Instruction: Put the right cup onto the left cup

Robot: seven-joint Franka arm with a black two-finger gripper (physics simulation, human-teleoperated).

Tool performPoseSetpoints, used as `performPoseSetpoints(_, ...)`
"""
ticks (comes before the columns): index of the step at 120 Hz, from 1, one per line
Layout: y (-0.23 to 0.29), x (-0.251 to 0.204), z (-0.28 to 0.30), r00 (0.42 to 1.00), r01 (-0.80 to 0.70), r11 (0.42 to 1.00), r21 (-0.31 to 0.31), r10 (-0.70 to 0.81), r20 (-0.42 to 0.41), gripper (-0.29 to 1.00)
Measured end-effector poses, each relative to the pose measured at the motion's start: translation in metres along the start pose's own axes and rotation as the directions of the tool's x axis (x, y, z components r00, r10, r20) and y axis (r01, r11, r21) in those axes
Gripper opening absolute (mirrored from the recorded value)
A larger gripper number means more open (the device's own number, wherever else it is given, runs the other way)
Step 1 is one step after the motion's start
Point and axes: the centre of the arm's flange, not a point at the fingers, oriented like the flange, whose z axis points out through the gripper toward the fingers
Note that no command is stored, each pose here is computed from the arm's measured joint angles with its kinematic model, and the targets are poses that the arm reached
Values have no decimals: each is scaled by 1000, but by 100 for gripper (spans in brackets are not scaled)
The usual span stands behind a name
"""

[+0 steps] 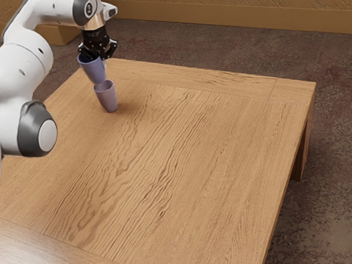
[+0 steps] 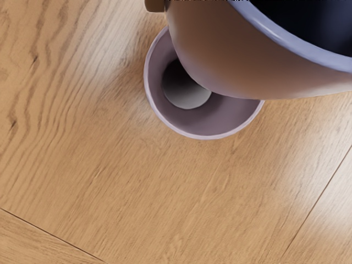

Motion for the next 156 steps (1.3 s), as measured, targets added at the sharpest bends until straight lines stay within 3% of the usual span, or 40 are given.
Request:
performPoseSetpoints(118, 6, 11, 49, 999, -49, 999, -1, 49, 19, -8)
performPoseSetpoints(141, 6, 11, 46, 999, -51, 999, -6, 51, 14, 32)
performPoseSetpoints(156, 6, 11, 44, 999, -52, 999, -7, 52, 10, 48)
